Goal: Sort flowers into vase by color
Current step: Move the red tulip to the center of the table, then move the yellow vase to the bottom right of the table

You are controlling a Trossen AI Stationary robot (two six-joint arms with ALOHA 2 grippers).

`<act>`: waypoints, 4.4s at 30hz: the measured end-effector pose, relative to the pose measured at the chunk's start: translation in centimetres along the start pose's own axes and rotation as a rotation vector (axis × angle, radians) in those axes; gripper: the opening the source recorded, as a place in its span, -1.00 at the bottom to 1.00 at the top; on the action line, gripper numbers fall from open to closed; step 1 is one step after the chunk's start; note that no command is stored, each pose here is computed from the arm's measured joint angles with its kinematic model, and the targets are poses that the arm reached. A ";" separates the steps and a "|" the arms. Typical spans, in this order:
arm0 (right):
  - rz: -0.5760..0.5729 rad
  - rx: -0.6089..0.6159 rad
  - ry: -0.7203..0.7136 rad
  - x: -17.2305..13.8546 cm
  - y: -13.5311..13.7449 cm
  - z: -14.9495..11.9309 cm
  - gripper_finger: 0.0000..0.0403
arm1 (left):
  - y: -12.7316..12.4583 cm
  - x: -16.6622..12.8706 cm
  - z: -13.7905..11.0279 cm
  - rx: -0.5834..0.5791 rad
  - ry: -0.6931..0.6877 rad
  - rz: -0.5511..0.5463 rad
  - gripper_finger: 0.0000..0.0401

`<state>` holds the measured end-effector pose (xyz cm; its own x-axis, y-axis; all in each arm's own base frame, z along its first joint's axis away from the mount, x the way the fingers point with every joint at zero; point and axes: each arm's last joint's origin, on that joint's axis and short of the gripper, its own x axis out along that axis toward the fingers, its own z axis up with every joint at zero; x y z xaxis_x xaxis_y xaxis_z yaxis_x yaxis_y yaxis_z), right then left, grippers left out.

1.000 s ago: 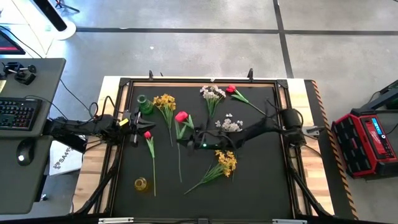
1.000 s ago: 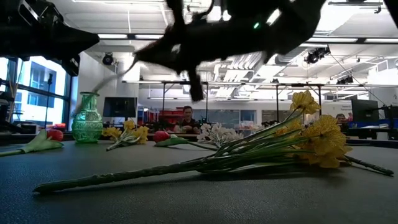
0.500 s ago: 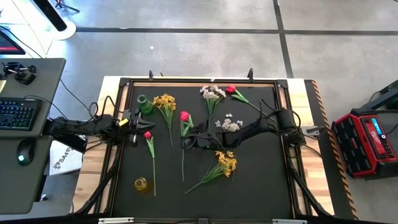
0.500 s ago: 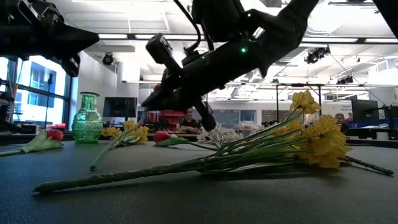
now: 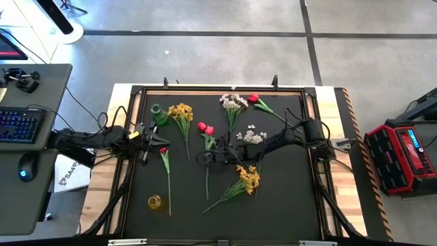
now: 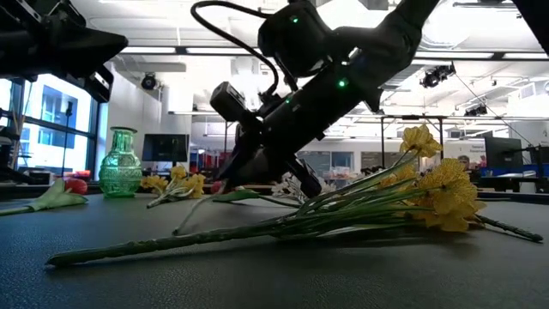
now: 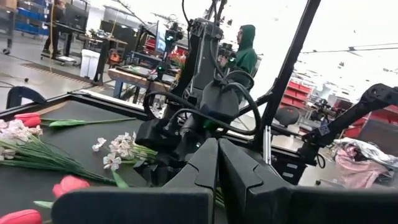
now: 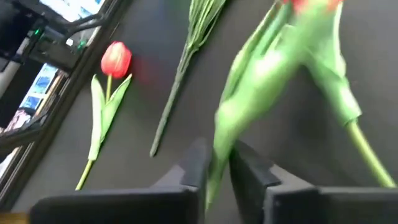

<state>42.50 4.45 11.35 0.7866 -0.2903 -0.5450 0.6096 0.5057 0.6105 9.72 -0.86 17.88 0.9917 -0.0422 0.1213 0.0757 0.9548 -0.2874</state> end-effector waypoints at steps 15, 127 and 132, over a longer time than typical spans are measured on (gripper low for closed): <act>-0.042 -0.064 0.144 -1.6 0.0 1.1 -0.09 | -0.2 0.0 -0.1 0.049 0.019 -0.056 -1.00; 0.019 -0.782 -0.207 -8.6 6.4 -1.9 -0.12 | -23.2 -0.1 -4.6 0.017 1.222 0.387 0.14; 0.026 -0.773 -0.219 -8.5 6.5 -1.7 -0.12 | -22.7 -1.0 -6.0 0.021 1.177 0.346 0.14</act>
<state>39.54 11.60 18.95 0.8500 -0.3827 -0.3620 0.4132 0.9106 0.0073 7.65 -24.24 18.55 0.4488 -0.0151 -0.8935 -0.2009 0.9726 -0.1174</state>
